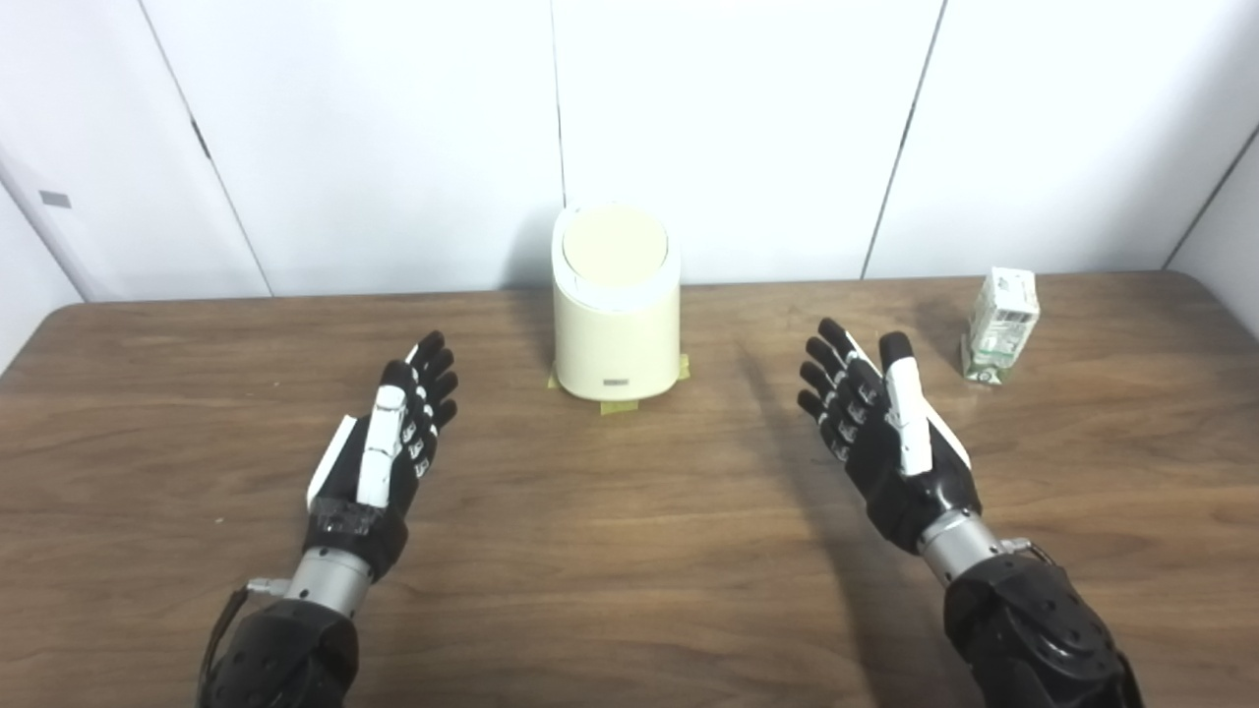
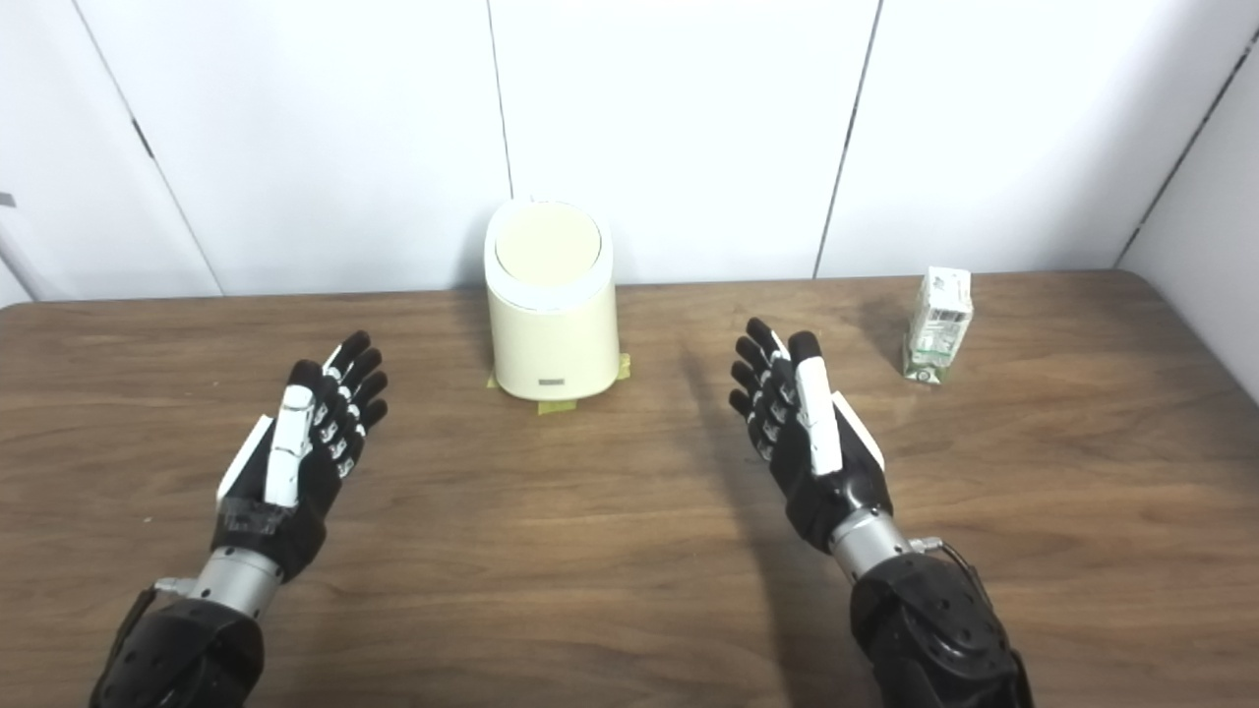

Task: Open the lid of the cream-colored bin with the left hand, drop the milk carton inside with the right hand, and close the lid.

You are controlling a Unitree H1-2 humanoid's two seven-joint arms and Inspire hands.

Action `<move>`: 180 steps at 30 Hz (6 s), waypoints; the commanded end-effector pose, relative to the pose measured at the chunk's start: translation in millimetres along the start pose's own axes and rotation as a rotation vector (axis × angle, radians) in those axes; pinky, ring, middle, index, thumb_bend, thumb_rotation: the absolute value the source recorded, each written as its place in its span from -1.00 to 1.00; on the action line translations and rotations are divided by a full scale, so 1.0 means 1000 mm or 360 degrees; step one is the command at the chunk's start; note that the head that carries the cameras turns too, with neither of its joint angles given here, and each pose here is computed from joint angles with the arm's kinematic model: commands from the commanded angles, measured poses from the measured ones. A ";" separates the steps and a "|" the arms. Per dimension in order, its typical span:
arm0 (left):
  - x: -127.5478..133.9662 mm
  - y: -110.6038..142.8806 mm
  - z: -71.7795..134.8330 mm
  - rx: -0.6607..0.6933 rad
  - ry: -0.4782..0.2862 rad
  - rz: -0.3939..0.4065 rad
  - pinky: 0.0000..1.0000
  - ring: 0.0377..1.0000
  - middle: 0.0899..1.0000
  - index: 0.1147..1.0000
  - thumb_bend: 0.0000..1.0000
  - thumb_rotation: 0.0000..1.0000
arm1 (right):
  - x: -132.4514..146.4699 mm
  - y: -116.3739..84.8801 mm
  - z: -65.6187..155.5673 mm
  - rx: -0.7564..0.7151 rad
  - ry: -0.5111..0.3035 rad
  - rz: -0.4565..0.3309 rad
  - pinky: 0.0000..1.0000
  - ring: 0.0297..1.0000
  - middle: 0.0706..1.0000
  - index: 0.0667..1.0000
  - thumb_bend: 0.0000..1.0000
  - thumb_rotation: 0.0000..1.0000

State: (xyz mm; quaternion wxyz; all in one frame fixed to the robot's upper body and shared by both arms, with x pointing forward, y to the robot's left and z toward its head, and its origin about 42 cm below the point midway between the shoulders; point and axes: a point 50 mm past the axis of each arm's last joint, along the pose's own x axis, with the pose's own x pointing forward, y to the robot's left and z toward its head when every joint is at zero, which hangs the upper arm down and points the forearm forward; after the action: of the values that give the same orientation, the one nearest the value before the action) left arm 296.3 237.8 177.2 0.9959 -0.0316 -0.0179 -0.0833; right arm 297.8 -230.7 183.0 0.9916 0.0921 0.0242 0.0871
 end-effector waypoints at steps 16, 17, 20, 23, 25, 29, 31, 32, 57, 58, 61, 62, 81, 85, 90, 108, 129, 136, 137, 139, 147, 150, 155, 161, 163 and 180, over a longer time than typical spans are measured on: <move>0.009 -0.001 0.017 0.0037 -0.0111 -0.0043 1.00 1.00 1.00 1.00 0.25 1.00 | 0.006 0.006 0.022 -0.0030 -0.0122 0.0053 1.00 1.00 1.00 1.00 0.47 1.00; 0.009 -0.001 0.017 0.0039 -0.0114 -0.0046 1.00 1.00 1.00 1.00 0.25 1.00 | 0.006 0.006 0.022 -0.0032 -0.0123 0.0053 1.00 1.00 1.00 1.00 0.47 1.00; 0.009 -0.001 0.017 0.0035 -0.0114 -0.0048 1.00 1.00 1.00 1.00 0.25 1.00 | 0.006 0.007 0.023 -0.0032 -0.0128 0.0055 1.00 1.00 1.00 1.00 0.46 1.00; 0.008 -0.002 0.018 0.0035 -0.0110 -0.0047 1.00 1.00 1.00 1.00 0.25 1.00 | 0.005 0.007 0.024 -0.0039 -0.0129 0.0054 1.00 1.00 1.00 1.00 0.47 1.00; 0.007 -0.001 0.019 0.0035 -0.0106 -0.0042 1.00 1.00 1.00 1.00 0.26 1.00 | 0.004 0.007 0.025 -0.0045 -0.0132 0.0050 0.98 1.00 1.00 1.00 0.48 1.00; 0.006 0.001 0.019 0.0038 -0.0100 -0.0044 1.00 1.00 1.00 1.00 0.28 1.00 | 0.003 0.009 0.027 -0.0051 -0.0145 0.0041 0.94 1.00 1.00 1.00 0.49 1.00; 0.006 0.002 0.019 0.0040 -0.0096 -0.0045 1.00 1.00 1.00 1.00 0.27 1.00 | 0.003 0.010 0.027 -0.0059 -0.0147 0.0039 0.93 1.00 1.00 1.00 0.49 1.00; 0.006 0.002 0.019 0.0041 -0.0095 -0.0046 1.00 1.00 1.00 1.00 0.27 1.00 | 0.003 0.011 0.027 -0.0061 -0.0148 0.0038 0.93 1.00 1.00 1.00 0.49 1.00; 0.053 0.003 0.085 0.0397 -0.0225 -0.0014 0.97 0.93 1.00 1.00 0.47 0.20 | 0.000 0.003 0.020 -0.0037 -0.0099 0.0034 1.00 1.00 1.00 1.00 0.47 1.00; 0.061 0.002 0.092 0.0409 -0.0254 0.0005 0.95 0.91 0.99 1.00 0.48 0.13 | 0.000 0.003 0.020 -0.0039 -0.0098 0.0035 1.00 1.00 1.00 1.00 0.47 1.00; 0.088 -0.002 0.114 0.0502 -0.0320 0.0039 0.80 0.86 0.92 0.96 0.50 -0.14 | 0.000 0.004 0.019 -0.0039 -0.0096 0.0032 1.00 1.00 1.00 1.00 0.45 1.00; 0.094 -0.002 0.118 0.0518 -0.0329 0.0039 0.79 0.89 0.93 0.95 0.50 -0.21 | 0.000 0.005 0.019 -0.0038 -0.0096 0.0032 1.00 1.00 1.00 1.00 0.44 1.00; 0.224 -0.042 0.204 0.1237 -0.0078 -0.0083 0.83 0.90 0.95 0.99 0.77 -0.61 | 0.000 0.006 0.013 -0.0032 -0.0077 0.0038 1.00 1.00 1.00 1.00 0.41 1.00; 0.237 -0.054 0.211 0.1450 -0.0018 -0.0084 0.82 0.98 0.97 1.00 0.77 -0.57 | 0.000 0.007 0.013 -0.0038 -0.0075 0.0040 1.00 1.00 1.00 1.00 0.40 1.00; 0.254 -0.071 0.217 0.1628 0.0012 -0.0094 0.76 0.96 1.00 0.99 0.79 -0.67 | 0.002 0.008 0.012 -0.0032 -0.0076 0.0035 1.00 1.00 1.00 1.00 0.40 1.00; 0.265 -0.106 0.196 0.2366 -0.0228 -0.0156 0.76 0.92 0.94 0.83 1.00 -0.78 | 0.006 0.017 0.014 -0.0018 -0.0107 0.0030 1.00 1.00 1.00 1.00 0.45 1.00; 0.265 -0.116 0.180 0.2537 -0.0259 -0.0261 0.85 0.93 0.91 0.86 1.00 -0.69 | 0.006 0.022 0.017 -0.0026 -0.0124 0.0029 1.00 1.00 1.00 1.00 0.45 1.00; 0.264 -0.118 0.174 0.2591 -0.0245 -0.0274 0.94 0.98 0.96 0.85 1.00 -0.69 | 0.006 0.022 0.017 -0.0038 -0.0122 0.0030 1.00 1.00 1.00 1.00 0.45 1.00; 0.264 -0.119 0.173 0.2618 -0.0241 -0.0278 0.94 0.98 0.96 0.86 1.00 -0.69 | 0.006 0.022 0.017 -0.0037 -0.0123 0.0029 1.00 1.00 1.00 1.00 0.45 1.00; 0.263 -0.120 0.169 0.2678 -0.0240 -0.0291 0.94 0.96 0.95 0.87 1.00 -0.70 | 0.005 0.022 0.018 -0.0037 -0.0126 0.0030 1.00 1.00 1.00 1.00 0.45 1.00; 0.259 -0.125 0.153 0.2838 -0.0276 -0.0326 0.99 0.96 0.88 0.83 1.00 -0.70 | 0.004 0.023 0.019 -0.0034 -0.0134 0.0029 1.00 1.00 1.00 1.00 0.47 1.00; 0.257 -0.125 0.150 0.2818 -0.0270 -0.0357 1.00 0.98 0.90 0.84 1.00 -0.73 | 0.003 0.023 0.020 -0.0028 -0.0137 0.0028 1.00 1.00 1.00 1.00 0.46 1.00; 0.259 -0.122 0.177 0.2649 -0.0240 -0.0331 0.99 1.00 0.96 0.87 1.00 -0.71 | 0.003 0.021 0.019 -0.0015 -0.0136 0.0024 1.00 1.00 1.00 1.00 0.47 1.00; 0.260 -0.113 0.238 0.2384 -0.0161 -0.0223 0.69 0.89 0.92 0.85 0.99 -0.74 | 0.003 0.020 0.020 -0.0027 -0.0132 0.0020 0.99 1.00 1.00 1.00 0.47 1.00; 0.258 -0.105 0.256 0.2290 -0.0159 -0.0204 0.60 0.87 0.91 0.80 0.93 -0.78 | 0.003 0.020 0.019 -0.0030 -0.0128 0.0022 0.99 1.00 1.00 1.00 0.46 1.00; 0.199 -0.026 0.213 0.0822 -0.0351 0.0100 0.58 0.74 0.76 0.72 -0.30 0.45 | 0.004 0.019 0.021 -0.0006 -0.0152 -0.0019 0.92 1.00 1.00 1.00 0.45 1.00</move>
State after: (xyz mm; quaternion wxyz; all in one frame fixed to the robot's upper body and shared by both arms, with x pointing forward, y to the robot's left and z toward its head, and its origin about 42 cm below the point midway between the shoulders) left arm 490.2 190.2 377.3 0.9653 0.2340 -0.1056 -0.0467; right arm 294.7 -217.6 188.0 0.9928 0.0920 0.0165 0.0748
